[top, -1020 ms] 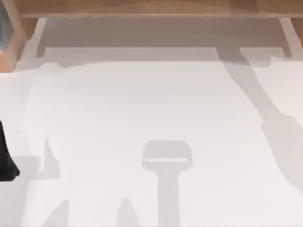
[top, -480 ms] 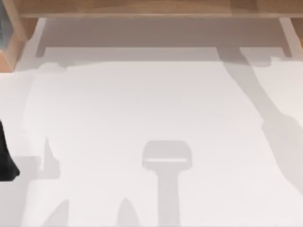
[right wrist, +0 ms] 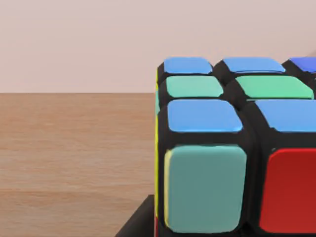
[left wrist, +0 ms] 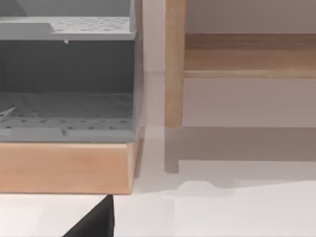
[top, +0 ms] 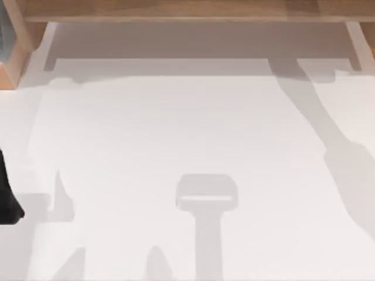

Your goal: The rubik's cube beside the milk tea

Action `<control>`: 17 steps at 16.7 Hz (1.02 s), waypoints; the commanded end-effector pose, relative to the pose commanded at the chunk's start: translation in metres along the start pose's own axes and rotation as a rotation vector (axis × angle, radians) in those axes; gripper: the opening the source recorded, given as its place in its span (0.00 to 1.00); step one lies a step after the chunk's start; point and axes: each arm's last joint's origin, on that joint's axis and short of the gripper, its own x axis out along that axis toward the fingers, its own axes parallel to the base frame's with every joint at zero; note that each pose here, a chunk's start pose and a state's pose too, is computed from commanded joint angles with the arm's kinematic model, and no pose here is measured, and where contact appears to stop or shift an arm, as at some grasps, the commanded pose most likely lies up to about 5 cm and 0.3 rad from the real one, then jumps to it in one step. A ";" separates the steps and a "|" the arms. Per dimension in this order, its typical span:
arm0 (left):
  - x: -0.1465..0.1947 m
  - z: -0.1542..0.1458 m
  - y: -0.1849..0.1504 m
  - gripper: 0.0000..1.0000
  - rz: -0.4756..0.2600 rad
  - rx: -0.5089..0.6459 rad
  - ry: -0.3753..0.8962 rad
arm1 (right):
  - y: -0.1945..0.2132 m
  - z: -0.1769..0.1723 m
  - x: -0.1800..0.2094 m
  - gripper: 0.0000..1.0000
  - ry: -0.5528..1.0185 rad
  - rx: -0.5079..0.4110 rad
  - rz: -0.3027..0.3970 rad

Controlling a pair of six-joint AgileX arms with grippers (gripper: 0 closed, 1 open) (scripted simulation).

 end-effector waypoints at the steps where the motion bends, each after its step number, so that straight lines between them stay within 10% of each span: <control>1: 0.000 0.000 0.000 1.00 0.000 0.000 0.000 | 0.000 0.000 0.000 0.00 0.000 0.000 0.000; 17: 0.000 0.000 0.000 1.00 0.000 0.000 0.000 | 0.001 0.013 -0.002 0.00 -0.006 0.006 0.004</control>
